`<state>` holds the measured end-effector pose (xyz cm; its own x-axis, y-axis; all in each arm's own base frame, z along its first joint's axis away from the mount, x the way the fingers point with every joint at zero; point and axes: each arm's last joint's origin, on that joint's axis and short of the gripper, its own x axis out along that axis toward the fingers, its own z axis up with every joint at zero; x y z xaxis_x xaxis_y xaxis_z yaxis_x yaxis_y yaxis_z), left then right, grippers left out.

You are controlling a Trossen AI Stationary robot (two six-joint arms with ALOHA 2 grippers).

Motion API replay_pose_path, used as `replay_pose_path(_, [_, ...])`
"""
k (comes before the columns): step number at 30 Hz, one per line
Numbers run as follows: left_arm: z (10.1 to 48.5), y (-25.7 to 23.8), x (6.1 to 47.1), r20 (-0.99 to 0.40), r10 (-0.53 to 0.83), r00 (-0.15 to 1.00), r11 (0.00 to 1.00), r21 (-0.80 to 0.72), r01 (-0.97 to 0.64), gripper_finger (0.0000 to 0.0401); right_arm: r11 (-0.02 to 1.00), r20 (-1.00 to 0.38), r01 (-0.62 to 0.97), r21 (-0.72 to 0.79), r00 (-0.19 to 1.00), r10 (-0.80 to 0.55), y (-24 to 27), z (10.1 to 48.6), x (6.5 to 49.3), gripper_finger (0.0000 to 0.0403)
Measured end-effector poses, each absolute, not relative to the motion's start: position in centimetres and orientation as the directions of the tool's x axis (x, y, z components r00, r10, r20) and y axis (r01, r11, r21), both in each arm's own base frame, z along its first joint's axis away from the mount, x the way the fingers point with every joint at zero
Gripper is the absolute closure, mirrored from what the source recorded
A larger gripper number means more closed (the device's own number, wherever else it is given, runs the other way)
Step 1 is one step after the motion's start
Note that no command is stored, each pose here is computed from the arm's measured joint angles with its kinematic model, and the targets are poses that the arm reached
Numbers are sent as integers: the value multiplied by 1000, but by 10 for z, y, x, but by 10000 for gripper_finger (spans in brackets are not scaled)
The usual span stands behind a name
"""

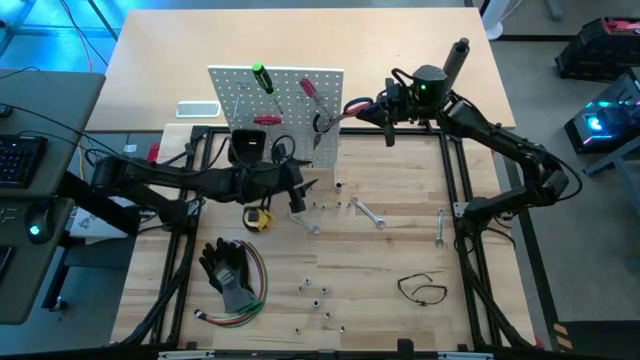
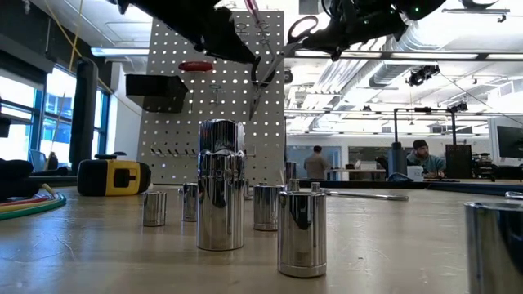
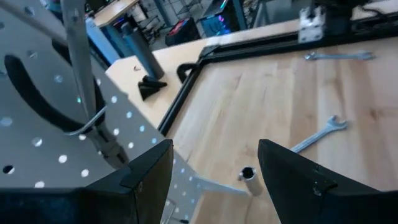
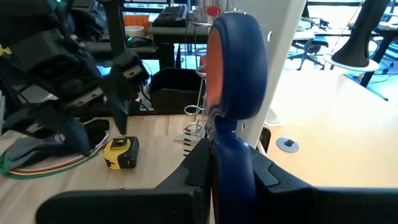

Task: Hang tools onto peg board
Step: Hang the blue scissors on the white peg board

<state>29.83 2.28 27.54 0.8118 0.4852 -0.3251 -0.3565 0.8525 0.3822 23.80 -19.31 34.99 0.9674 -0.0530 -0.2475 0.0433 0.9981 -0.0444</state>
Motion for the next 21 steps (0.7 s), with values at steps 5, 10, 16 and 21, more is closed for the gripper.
replay_pose_path(5, [265, 36, 304, -352, 517, 780, 838, 393, -378, 172, 996, -238, 37, -82, 970, -56, -193, 351, 238, 370])
replay_pose_path(10, [252, 48, 311, -371, 535, 759, 830, 401, -388, 172, 990, -224, 39, -132, 972, -68, -191, 355, 236, 370])
replay_pose_path(16, [243, 57, 319, -367, 543, 755, 822, 417, -388, 172, 982, -219, 24, -186, 974, -65, -187, 357, 238, 370])
replay_pose_path(21, [238, 63, 322, -369, 547, 752, 820, 420, -389, 172, 973, -217, 23, -230, 973, -74, -181, 358, 241, 370])
